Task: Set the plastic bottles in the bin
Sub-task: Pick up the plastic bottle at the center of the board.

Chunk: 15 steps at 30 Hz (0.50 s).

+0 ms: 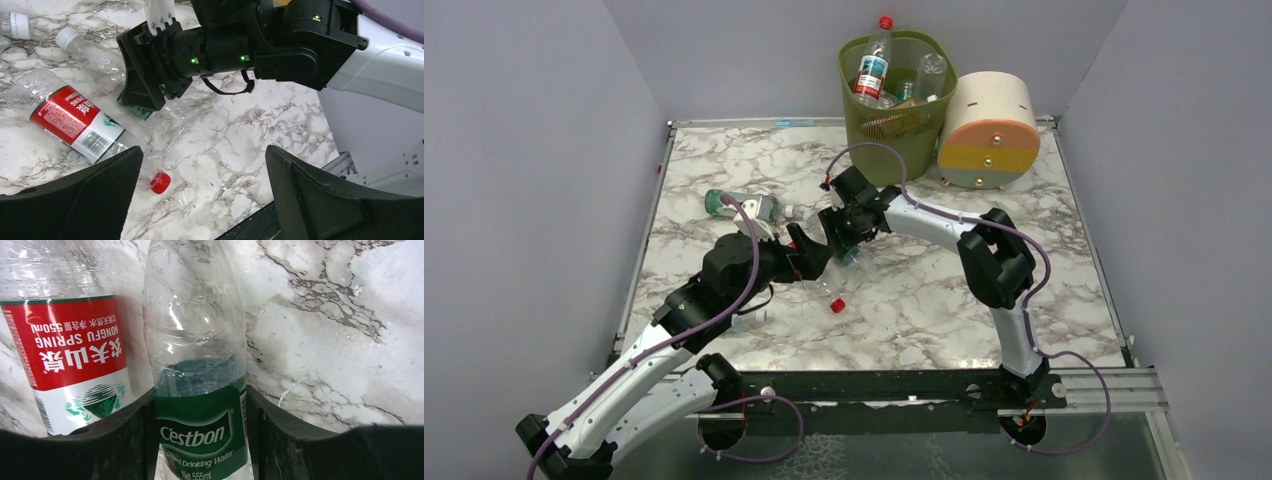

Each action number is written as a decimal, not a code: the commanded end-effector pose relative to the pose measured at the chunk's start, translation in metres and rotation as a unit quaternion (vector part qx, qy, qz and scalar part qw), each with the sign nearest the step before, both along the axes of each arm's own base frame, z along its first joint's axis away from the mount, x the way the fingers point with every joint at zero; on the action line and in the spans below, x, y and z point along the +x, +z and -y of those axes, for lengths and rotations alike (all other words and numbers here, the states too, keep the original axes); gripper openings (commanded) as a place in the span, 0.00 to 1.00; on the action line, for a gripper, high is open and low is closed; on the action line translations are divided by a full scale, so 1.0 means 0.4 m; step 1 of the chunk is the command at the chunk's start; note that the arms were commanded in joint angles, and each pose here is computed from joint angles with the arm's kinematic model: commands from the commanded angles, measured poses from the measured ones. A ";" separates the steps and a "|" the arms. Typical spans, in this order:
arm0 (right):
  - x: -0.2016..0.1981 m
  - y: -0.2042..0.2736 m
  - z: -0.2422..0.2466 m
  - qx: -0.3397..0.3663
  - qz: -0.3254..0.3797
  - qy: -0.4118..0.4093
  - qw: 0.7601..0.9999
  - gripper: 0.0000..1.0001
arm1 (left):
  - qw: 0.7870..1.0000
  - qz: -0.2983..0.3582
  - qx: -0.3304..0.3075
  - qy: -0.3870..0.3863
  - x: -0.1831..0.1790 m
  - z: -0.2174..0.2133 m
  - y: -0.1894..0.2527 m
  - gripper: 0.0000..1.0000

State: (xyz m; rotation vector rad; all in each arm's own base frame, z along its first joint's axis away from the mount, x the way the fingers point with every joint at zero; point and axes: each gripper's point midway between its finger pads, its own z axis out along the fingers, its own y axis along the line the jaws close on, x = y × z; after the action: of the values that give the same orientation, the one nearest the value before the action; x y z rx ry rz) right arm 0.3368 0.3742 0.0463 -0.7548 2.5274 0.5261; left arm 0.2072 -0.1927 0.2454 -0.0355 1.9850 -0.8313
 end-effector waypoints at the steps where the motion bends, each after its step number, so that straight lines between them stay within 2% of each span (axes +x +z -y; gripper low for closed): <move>1: 0.021 0.079 -0.003 0.002 0.034 -0.008 0.999 0.53 | 0.999 0.027 -0.017 0.007 0.007 -0.005 0.063 0.99; 15: 0.062 0.401 -0.001 0.066 0.135 -0.024 0.988 0.52 | 0.999 0.033 -0.017 0.034 -0.001 -0.044 0.058 0.99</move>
State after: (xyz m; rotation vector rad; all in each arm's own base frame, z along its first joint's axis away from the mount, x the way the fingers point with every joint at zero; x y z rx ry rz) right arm 0.3556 0.3800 0.1455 -0.6986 2.3490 0.5478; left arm 0.2070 -0.1865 0.2588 -0.0564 1.9378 -0.8330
